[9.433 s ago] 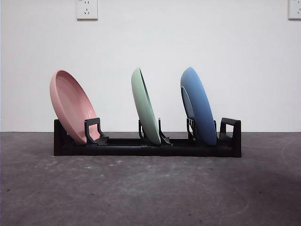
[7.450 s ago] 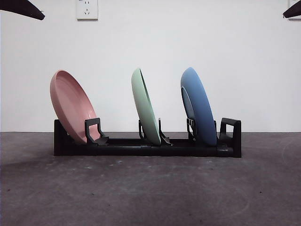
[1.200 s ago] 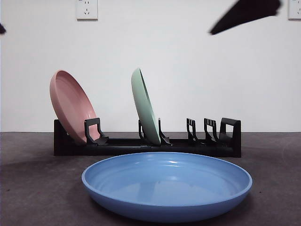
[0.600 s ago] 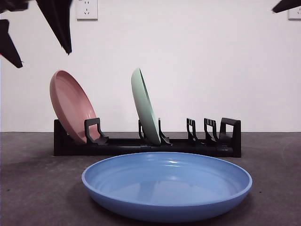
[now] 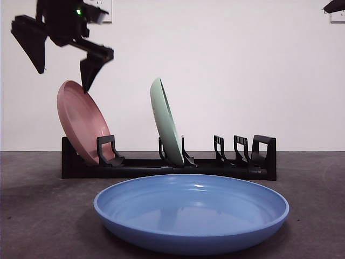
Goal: Place the plate
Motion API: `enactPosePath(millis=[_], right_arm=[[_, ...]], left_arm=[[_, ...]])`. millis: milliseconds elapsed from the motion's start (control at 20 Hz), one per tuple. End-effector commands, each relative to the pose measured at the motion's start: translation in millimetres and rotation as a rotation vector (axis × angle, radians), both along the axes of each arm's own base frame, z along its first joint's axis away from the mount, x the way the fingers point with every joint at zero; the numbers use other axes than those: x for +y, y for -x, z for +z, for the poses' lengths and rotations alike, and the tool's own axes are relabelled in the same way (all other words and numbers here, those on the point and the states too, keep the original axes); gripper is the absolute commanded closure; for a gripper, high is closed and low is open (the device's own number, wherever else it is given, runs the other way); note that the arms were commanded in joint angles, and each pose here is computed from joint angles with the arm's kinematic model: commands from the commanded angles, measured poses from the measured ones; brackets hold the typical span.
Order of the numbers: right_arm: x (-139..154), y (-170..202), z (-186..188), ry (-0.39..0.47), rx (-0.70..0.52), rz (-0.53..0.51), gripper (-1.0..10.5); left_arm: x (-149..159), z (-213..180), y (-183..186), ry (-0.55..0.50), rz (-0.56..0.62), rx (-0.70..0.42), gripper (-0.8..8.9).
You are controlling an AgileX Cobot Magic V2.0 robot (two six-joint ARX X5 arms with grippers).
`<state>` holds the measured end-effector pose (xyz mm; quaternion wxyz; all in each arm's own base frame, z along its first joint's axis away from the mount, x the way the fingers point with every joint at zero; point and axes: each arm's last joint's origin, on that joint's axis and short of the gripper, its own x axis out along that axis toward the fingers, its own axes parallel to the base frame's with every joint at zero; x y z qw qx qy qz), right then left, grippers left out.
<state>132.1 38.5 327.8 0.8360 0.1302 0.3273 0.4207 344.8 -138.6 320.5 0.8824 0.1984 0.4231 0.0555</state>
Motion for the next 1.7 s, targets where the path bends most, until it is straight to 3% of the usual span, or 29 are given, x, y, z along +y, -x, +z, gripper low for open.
enactPosePath(millis=[50, 200, 700, 800, 950, 1100, 1200, 1450, 1700], right_arm=[[0.8, -2.2, 1.6, -0.008, -0.005, 0.002, 5.0], [0.8, -2.2, 1.5, -0.009, -0.004, 0.002, 5.0], [1.0, -2.3, 1.7, -0.009, -0.005, 0.002, 5.0], [1.0, -2.3, 1.7, -0.009, -0.005, 0.002, 5.0], [1.0, -2.3, 1.7, -0.009, -0.005, 0.002, 5.0], [1.0, -2.3, 1.7, -0.009, -0.005, 0.002, 5.0], [1.0, -2.3, 1.7, -0.009, -0.005, 0.002, 5.0], [1.0, -2.3, 1.7, -0.009, -0.005, 0.003, 5.0], [1.0, -2.3, 1.7, -0.009, -0.005, 0.002, 5.0]], left_arm=[[-6.2, -4.8, -12.4, -0.001, -0.005, -0.030, 3.19], [-9.0, -10.1, -19.2, -0.006, 0.005, -0.054, 3.36], [-4.2, -11.0, -23.1, -0.027, 0.036, -0.072, 6.42], [-3.8, -11.0, -23.1, -0.027, 0.037, -0.071, 6.43], [-3.8, -11.0, -23.1, -0.027, 0.037, -0.071, 7.29], [-3.9, -11.0, -23.1, -0.030, 0.032, -0.069, 7.34], [-3.9, -11.0, -23.2, -0.043, 0.018, -0.064, 8.10], [-3.5, -5.6, -23.7, -0.081, 0.004, -0.074, 8.09], [-2.9, 27.4, -21.9, -0.072, 0.003, -0.122, 8.09]])
